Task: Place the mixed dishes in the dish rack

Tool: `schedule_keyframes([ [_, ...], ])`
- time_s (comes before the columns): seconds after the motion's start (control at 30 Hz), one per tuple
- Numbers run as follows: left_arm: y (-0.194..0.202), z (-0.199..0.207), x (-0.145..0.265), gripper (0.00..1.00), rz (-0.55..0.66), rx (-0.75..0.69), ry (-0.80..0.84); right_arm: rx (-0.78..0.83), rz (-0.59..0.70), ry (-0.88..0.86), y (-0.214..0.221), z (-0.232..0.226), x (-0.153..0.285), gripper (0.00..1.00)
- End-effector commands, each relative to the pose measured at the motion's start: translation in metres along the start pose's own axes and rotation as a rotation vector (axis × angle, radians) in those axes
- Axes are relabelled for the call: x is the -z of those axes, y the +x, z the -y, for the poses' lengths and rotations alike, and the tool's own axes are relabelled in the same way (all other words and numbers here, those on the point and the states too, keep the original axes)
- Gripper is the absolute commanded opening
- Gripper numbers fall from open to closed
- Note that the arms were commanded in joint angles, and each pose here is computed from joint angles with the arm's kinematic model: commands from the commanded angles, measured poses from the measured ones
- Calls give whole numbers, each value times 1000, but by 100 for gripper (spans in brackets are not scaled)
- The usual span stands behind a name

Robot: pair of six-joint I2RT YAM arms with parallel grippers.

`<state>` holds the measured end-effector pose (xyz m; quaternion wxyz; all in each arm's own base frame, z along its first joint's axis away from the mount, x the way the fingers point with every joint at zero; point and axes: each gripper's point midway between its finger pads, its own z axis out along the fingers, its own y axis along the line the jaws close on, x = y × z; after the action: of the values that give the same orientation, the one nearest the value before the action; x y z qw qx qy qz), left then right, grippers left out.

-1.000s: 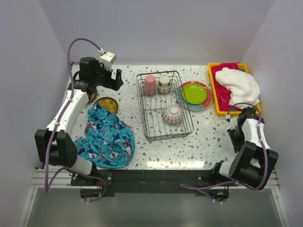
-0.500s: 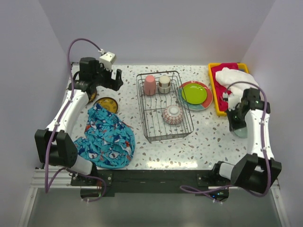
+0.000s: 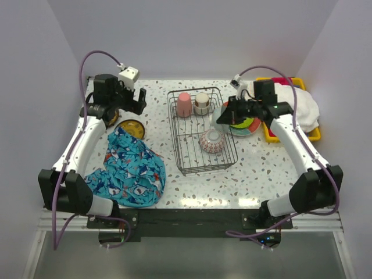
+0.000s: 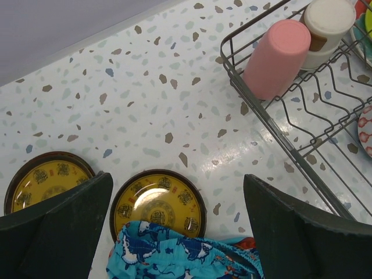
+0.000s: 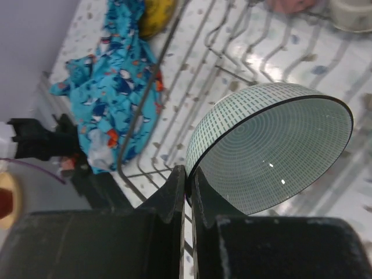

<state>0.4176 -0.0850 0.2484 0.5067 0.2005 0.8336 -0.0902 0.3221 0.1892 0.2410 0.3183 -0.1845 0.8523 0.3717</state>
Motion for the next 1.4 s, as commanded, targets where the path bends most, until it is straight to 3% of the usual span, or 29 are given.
schedule_keyframes([
  [0.0,-2,-17,18,100,19,-28,-75,-35,102,-351,-27,-89,-34,0],
  [0.23,11,-27,27,100,-1,-10,-104,-173,-21,-459,14,-105,-85,0],
  [0.5,21,-32,29,100,-16,5,-113,-291,-171,-426,57,-76,-122,0],
  [0.8,26,-39,29,100,-25,17,-125,-344,-270,-360,91,-53,-137,0],
  [1.1,27,-41,25,100,-22,29,-121,-400,-399,-156,129,-11,-127,1],
  [1.17,28,-41,24,100,-23,33,-119,-424,-407,-118,133,-1,-123,6],
  [1.37,26,-39,23,100,-14,36,-105,-441,-428,-25,137,16,-104,37],
])
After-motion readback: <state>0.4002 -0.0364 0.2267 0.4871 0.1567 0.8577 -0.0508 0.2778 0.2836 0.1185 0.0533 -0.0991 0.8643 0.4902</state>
